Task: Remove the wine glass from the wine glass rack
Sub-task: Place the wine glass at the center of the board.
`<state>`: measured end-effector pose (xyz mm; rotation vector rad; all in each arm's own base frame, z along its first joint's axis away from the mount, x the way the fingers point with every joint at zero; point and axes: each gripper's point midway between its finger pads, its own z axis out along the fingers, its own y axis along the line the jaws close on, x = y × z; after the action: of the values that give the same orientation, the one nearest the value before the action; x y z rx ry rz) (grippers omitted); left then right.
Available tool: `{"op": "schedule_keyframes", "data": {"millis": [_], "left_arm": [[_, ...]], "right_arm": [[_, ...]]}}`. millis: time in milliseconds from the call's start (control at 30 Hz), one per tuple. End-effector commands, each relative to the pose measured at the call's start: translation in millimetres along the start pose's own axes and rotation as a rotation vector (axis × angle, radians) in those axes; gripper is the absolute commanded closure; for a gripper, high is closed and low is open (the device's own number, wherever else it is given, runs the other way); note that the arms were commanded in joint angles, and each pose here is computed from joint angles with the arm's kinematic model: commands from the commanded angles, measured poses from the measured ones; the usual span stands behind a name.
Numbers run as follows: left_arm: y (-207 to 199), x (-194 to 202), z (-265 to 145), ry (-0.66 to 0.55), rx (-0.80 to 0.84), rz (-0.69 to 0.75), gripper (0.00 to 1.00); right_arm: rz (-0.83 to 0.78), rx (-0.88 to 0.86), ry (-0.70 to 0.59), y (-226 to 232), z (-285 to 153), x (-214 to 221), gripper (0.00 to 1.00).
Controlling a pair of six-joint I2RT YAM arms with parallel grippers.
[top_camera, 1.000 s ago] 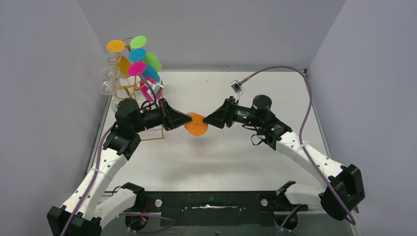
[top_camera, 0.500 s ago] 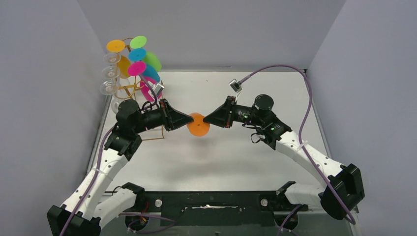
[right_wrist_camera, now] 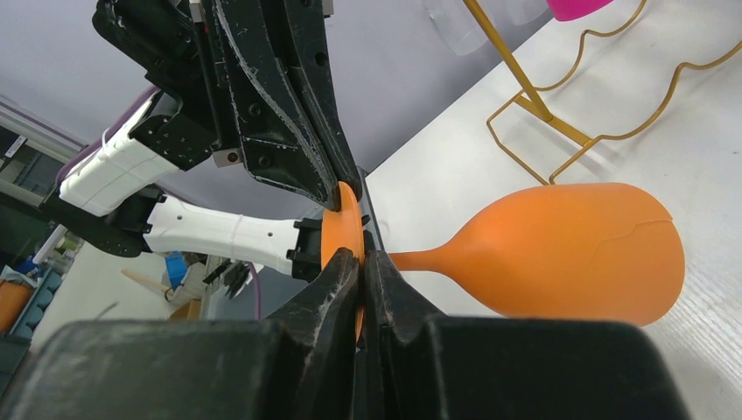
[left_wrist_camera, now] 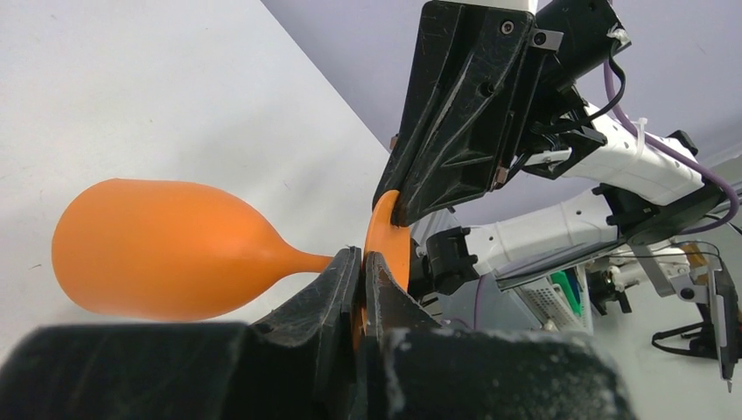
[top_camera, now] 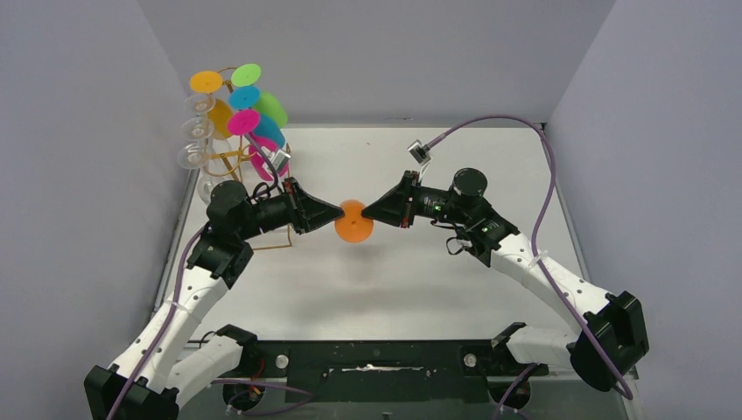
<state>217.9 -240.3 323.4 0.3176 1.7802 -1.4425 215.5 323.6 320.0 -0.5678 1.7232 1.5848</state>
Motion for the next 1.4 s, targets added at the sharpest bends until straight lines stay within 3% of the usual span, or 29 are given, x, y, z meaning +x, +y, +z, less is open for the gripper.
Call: {"op": "schedule_keyframes", "data": {"millis": [0,167,333,567,733,967,1033,1133,1167,1267,1367], "left_arm": [[-11,-8,3,-0.024,0.029,0.027,0.92],[-7,-2,4,0.001,0.023,0.005,0.50],[-4,13,4,0.041,0.051,-0.040,0.46],[-16,11,8,-0.018,0.170,-0.113,0.64],[-21,6,11,-0.031,0.193,-0.111,0.65],[-25,20,9,0.038,0.223,-0.086,1.00],[-22,30,5,0.074,0.203,-0.065,1.00],[-20,42,-4,0.096,0.198,0.021,1.00],[-19,45,-7,0.096,0.196,0.065,1.00],[-19,55,-17,0.093,0.219,0.210,1.00],[-29,74,-31,0.105,0.343,0.410,1.00]], "right_arm": [[-0.113,-0.054,-0.086,24,0,-21,1.00],[-0.155,0.012,-0.147,19,-5,-30,1.00],[-0.208,0.066,-0.206,15,-13,-38,1.00],[-0.231,0.024,-0.222,24,-15,-36,1.00],[-0.232,0.007,-0.207,26,-14,-33,1.00],[-0.236,-0.009,-0.221,29,-15,-35,1.00],[-0.244,-0.010,-0.202,30,-16,-32,0.90],[-0.289,0.065,-0.194,26,-22,-38,0.45],[-0.301,0.102,-0.203,23,-26,-42,0.38],[-0.308,0.306,-0.283,0,-47,-60,0.23],[-0.273,0.585,-0.381,-38,-85,-79,0.15]]}}
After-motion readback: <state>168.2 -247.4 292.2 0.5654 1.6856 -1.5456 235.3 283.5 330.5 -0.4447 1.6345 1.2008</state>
